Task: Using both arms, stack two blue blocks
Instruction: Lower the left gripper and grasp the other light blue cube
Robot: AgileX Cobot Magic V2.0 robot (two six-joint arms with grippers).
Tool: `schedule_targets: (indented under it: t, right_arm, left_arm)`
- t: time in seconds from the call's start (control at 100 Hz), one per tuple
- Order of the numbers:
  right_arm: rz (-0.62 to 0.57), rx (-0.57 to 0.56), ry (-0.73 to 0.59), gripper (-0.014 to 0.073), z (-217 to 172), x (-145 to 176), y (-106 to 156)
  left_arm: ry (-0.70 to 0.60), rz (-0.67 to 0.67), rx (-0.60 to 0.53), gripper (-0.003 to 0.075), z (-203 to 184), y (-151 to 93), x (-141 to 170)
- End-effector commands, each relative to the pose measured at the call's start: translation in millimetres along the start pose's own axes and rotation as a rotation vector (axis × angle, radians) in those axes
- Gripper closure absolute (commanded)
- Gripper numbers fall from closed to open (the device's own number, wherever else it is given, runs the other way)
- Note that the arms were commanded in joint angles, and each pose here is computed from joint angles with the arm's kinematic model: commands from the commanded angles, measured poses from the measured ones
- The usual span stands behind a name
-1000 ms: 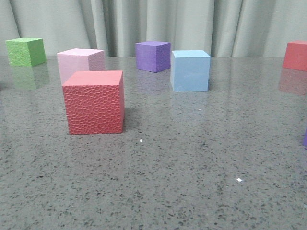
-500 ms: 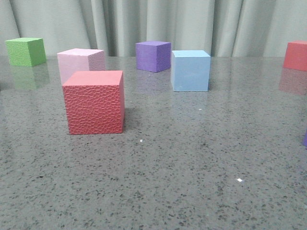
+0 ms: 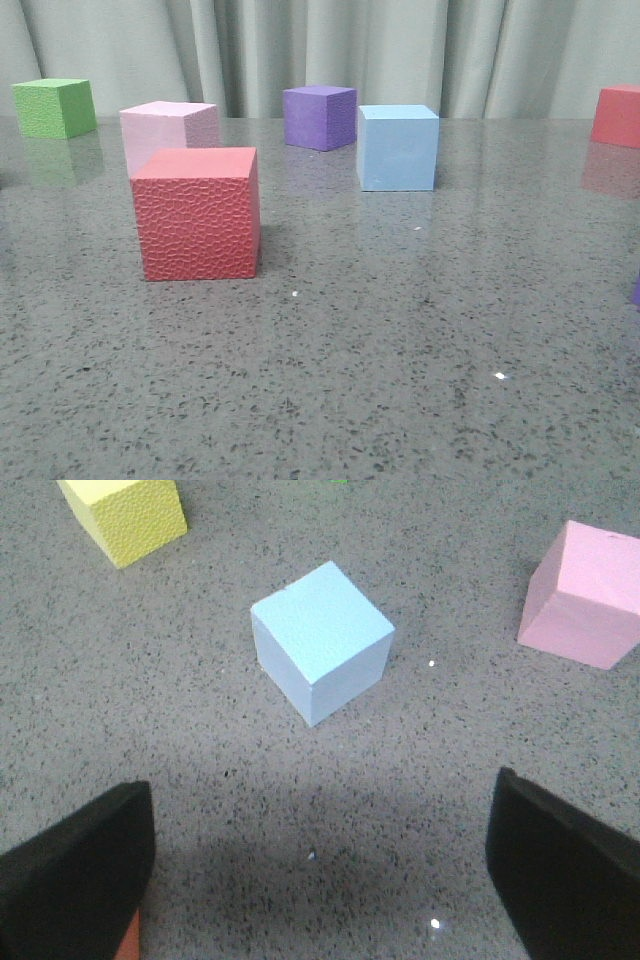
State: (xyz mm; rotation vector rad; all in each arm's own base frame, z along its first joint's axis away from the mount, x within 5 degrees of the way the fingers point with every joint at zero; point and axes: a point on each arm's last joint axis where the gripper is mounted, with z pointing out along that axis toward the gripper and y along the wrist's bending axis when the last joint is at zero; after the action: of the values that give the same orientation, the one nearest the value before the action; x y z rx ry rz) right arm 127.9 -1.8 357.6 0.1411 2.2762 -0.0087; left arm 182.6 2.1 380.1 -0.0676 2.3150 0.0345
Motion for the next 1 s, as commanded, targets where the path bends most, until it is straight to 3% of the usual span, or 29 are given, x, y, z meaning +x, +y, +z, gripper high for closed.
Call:
schedule_targets:
  t: [0.0,0.31,0.64,0.99]
  right_arm:
    - [-0.015,0.003,-0.100,-0.0005,-7.4,-11.5,-0.8]
    - [-0.015,0.003,-0.100,-0.0005,-7.4,-11.5,-0.8]
    - [-0.015,0.003,-0.101,-0.0005,-7.4,-11.6,-0.8]
    - [-0.015,0.002,-0.106,-0.0005,-7.5,-12.0,-0.7]
  left_arm:
    - [-0.088,0.040,0.009,0.0079,3.8,-2.1,-28.9]
    - [0.053,0.246,0.015,0.0080,47.5,-7.4,-76.1]
    - [0.194,0.562,0.060,0.0080,86.2,-10.5,-86.1]
    - [0.196,0.570,0.056,0.0080,92.7,-10.4,-86.7]
